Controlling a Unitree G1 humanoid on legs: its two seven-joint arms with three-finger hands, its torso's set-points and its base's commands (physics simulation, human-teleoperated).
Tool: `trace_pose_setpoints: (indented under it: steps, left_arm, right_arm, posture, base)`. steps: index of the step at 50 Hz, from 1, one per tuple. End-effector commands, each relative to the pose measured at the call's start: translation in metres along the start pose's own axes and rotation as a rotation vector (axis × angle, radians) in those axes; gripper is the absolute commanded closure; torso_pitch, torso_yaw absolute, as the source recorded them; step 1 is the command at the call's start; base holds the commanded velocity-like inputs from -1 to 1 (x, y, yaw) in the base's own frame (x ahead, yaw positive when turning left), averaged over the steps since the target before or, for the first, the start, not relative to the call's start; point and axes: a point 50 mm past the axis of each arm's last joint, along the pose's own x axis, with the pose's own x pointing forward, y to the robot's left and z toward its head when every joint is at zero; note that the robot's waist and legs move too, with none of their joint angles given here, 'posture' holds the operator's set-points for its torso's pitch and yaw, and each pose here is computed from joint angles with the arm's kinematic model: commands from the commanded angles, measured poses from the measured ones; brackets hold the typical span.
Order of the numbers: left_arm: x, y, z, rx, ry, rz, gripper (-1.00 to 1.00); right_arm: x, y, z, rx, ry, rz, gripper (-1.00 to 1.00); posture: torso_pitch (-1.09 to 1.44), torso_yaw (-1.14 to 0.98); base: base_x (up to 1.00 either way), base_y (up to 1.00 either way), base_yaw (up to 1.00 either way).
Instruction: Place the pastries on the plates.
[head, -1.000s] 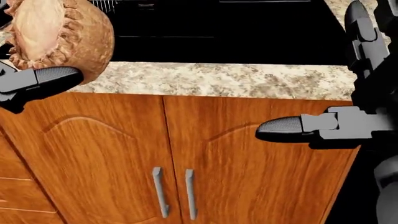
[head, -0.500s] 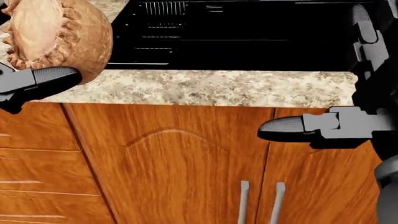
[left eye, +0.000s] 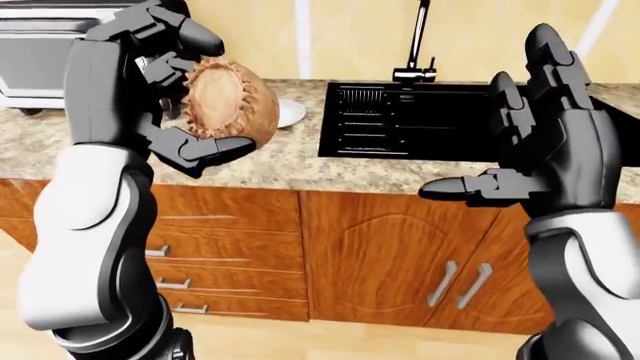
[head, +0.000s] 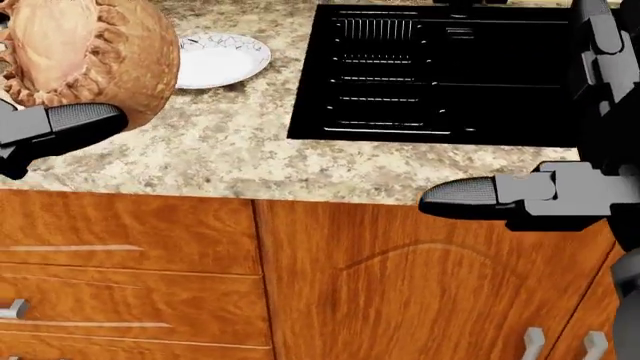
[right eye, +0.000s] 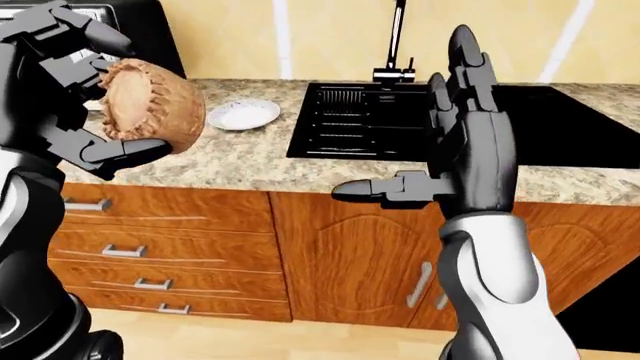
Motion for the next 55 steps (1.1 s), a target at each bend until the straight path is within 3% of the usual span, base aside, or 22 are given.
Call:
trace_pose_setpoints:
  steps: [1,55]
  left_arm:
    - [-0.0004,0.0015,0.0112,0.002,-0.063,0.008,1.00]
    - [-0.0003,0.0022,0.0066,0.012,-0.055,0.008,1.00]
  right_arm:
    - [-0.0008,-0.0009,0.0107,-0.004,-0.069,-0.006,-1.00]
    - [-0.0059,-0.0034,0.0078,0.015,-0.073,-0.018,-1.00]
  posture:
    - [-0.14,-0.01]
    - [-0.14,-0.01]
  base:
    - [0.24,0.37,0.00]
    - [0.07,0.08,0.00]
